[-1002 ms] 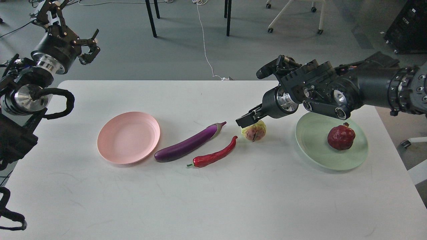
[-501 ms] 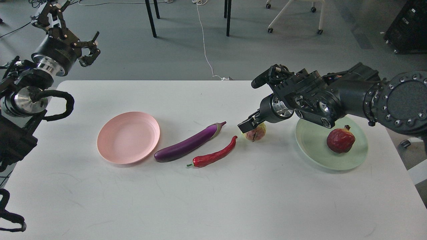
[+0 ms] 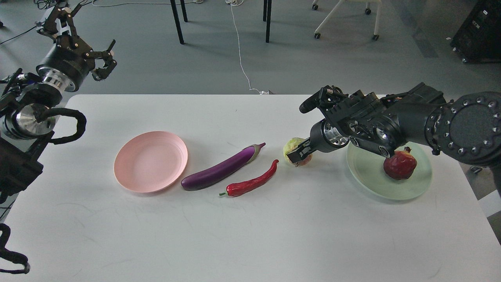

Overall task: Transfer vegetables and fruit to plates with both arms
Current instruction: 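Carry the pale green fruit onto the green plate beside the pomegranate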

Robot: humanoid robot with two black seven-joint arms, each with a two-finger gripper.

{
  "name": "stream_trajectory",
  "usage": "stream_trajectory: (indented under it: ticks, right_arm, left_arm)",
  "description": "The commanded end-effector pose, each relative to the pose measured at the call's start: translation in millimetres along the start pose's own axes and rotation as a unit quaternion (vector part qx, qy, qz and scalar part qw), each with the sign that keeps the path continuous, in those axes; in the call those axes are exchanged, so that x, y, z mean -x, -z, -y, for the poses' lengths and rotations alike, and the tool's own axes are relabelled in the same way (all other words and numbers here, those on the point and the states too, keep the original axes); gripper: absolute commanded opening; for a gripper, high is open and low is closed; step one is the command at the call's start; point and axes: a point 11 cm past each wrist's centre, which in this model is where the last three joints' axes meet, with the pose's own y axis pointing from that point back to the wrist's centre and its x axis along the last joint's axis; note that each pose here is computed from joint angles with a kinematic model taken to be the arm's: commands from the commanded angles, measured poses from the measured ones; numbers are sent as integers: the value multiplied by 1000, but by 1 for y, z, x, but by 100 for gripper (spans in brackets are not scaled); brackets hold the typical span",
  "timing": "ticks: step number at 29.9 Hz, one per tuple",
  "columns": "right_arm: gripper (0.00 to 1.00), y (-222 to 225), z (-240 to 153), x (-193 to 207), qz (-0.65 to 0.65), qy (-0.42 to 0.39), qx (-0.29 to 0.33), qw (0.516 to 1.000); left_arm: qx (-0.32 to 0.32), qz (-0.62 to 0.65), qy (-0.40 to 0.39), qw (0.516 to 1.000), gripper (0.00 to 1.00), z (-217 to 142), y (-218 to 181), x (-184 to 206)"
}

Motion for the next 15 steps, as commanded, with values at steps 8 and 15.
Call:
stream_trajectory:
  ticks: [8,15]
  right_arm:
    - [55,-70,-59,14,49,-15,53,997]
    - [55,-112,-86,77,68,29,82,994]
  left_arm:
    - [0,-1,1,1000,98,0,0,0]
    - [0,0,2,1000,98,-1,-1,-1]
